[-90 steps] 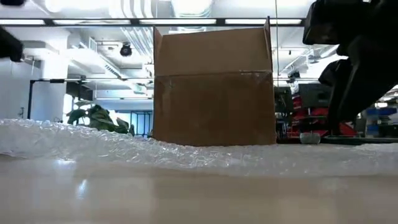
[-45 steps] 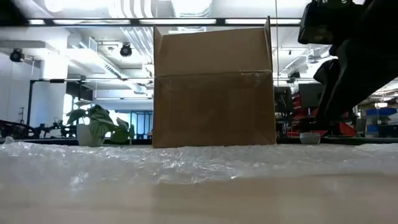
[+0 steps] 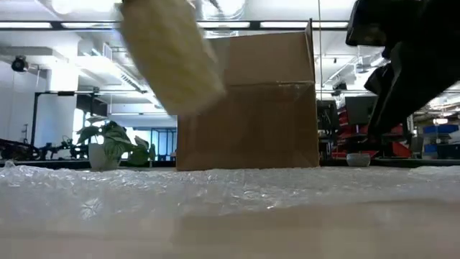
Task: Wrap mug
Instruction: Wrap the yellow cup in bubble wrap
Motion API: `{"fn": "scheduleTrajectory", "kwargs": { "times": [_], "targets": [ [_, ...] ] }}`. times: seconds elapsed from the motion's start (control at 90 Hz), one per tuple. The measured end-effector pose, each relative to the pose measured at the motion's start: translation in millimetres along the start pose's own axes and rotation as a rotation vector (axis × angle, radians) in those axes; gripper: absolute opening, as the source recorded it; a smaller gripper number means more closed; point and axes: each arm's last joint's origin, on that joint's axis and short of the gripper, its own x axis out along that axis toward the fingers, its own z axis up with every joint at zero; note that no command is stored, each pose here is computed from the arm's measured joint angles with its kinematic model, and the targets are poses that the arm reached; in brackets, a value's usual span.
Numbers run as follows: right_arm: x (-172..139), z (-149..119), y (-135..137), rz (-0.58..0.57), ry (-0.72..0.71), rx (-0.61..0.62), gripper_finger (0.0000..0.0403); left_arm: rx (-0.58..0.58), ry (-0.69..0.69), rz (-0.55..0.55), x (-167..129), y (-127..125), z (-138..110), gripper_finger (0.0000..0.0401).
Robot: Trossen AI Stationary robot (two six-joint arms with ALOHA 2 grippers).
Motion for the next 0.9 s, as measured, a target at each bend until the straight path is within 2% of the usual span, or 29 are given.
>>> {"fn": "scheduleTrajectory", "kwargs": {
  "times": [0.111, 0.2, 0.344, 0.511, 0.689, 0.822, 0.9],
  "targets": [
    [-12, 5, 4, 0.028, -0.005, -0.009, 0.0116, 0.03, 0.093, -0.007, 42, 11, 16, 0.0001],
    [-18, 5, 4, 0.026, 0.004, -0.025, 0.0107, 0.063, 0.122, -0.037, 65, 14, 30, 0.0001],
    [-23, 6, 3, 0.025, 0.014, -0.027, 0.0094, 0.079, 0.164, -0.084, 81, 15, 46, 0.0007],
    [-23, 5, 4, 0.061, 0.047, -0.016, 0.008, 0.092, 0.215, -0.085, 91, 14, 47, 0.0063],
    [-23, 5, 4, 0.064, 0.053, -0.019, 0.007, 0.1, 0.165, -0.093, 76, 18, 63, 0.014],
    [-33, 6, 3, 0.077, 0.119, -0.039, 0.0063, 0.1, 0.088, -0.1, 46, 19, 79, 0.019],
    [-44, 7, 3, 0.065, 0.176, -0.023, 0.0058, 0.097, 0.063, -0.094, 22, 18, 80, 0.021]
  ]
}}
